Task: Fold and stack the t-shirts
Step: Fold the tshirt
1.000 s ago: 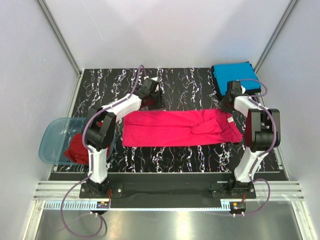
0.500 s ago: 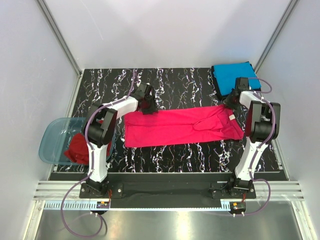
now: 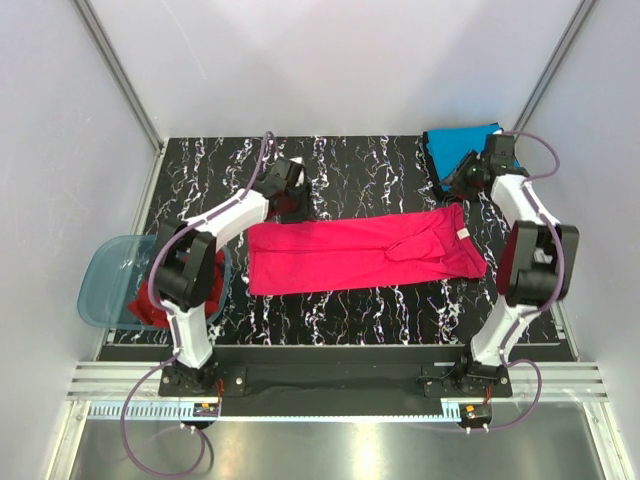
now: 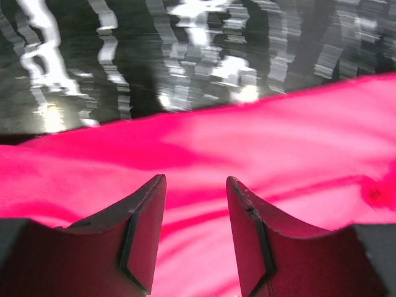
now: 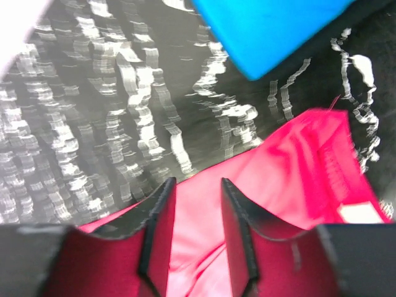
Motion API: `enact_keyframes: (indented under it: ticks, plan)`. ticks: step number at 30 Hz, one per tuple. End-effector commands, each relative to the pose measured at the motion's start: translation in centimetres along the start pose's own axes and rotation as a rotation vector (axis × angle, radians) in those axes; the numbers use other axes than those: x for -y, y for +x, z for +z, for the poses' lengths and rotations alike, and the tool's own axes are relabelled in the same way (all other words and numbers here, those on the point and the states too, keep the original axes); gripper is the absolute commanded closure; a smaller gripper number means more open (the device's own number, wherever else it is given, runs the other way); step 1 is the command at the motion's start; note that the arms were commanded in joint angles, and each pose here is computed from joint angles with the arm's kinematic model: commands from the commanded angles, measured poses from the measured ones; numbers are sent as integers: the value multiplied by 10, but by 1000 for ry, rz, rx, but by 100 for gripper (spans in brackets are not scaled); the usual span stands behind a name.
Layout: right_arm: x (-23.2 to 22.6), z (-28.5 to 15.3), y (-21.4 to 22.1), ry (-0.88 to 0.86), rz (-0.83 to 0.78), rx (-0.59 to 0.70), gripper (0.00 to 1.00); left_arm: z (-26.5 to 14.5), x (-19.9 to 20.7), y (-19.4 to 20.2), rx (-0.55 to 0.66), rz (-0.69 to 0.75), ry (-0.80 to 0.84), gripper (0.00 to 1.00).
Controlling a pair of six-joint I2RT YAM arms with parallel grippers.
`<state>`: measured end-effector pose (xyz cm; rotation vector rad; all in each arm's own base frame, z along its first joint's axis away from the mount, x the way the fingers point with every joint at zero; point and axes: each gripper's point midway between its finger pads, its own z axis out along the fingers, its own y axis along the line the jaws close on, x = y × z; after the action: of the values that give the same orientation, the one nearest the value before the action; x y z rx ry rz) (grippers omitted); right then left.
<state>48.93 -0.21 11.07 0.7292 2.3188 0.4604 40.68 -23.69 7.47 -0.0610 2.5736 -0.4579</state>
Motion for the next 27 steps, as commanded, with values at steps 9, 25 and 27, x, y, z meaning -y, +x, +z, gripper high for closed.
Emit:
enact_keyframes:
  ticks: [9, 25, 27]
  plan:
    - [-14, -80, 59, -107, 121, -62, 48, -4, 18, 66, -144, 91, 77, 51]
    - [38, -22, 131, 155, 137, -166, 59, -27, -59, 109, -105, -72, -172, 53]
    - [39, -13, 131, 166, 129, -179, 60, -36, -61, 113, -86, -93, -174, 53]
